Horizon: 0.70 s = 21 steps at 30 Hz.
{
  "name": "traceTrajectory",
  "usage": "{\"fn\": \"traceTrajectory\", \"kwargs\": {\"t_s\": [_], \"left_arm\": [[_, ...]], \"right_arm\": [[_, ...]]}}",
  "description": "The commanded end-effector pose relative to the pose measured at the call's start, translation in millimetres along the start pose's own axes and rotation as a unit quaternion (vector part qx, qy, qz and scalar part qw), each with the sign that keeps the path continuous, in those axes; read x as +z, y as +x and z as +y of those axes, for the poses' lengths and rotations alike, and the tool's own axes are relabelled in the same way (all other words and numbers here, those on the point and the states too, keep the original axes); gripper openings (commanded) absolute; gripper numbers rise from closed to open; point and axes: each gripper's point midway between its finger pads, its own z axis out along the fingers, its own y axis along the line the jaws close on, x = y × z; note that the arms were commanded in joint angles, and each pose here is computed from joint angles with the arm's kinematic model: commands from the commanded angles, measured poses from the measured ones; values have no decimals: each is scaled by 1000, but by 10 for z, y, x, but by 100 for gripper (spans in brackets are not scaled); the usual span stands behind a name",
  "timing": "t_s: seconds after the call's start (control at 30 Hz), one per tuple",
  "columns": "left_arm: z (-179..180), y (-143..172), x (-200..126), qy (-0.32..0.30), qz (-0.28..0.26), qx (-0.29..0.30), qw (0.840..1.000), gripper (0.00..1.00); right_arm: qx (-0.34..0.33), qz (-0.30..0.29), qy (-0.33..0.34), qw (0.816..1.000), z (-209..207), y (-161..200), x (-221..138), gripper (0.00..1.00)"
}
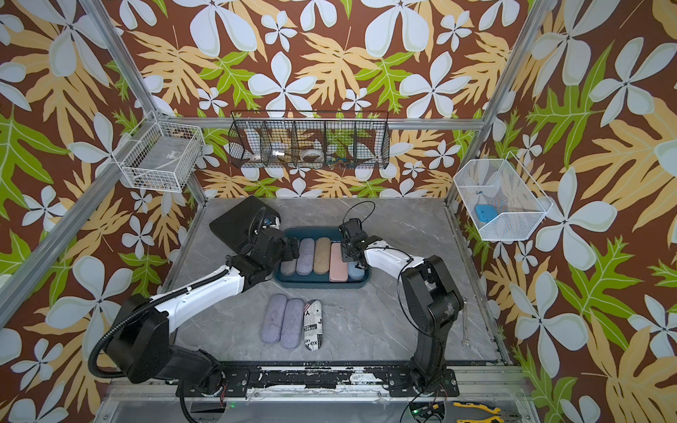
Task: Put the glasses cases into the storage boxes
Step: Place the glasses case in the storage box.
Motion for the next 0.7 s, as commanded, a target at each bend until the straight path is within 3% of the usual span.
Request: {"fn": "traceTrajectory", "kwargs": {"t_s": [0.0,0.43,0.67], "left_arm": [[-14,21,23,6,2,-8,1000,86],[34,67,0,1,5,-7,1000,86],[64,44,-143,10,0,-26,1000,86]], "right_arm": [[6,-5,30,1000,-113,-15,17,65],[11,-5,50,999,-229,-10,8,66],[30,-50,12,998,-159,-235,-250,77]]}}
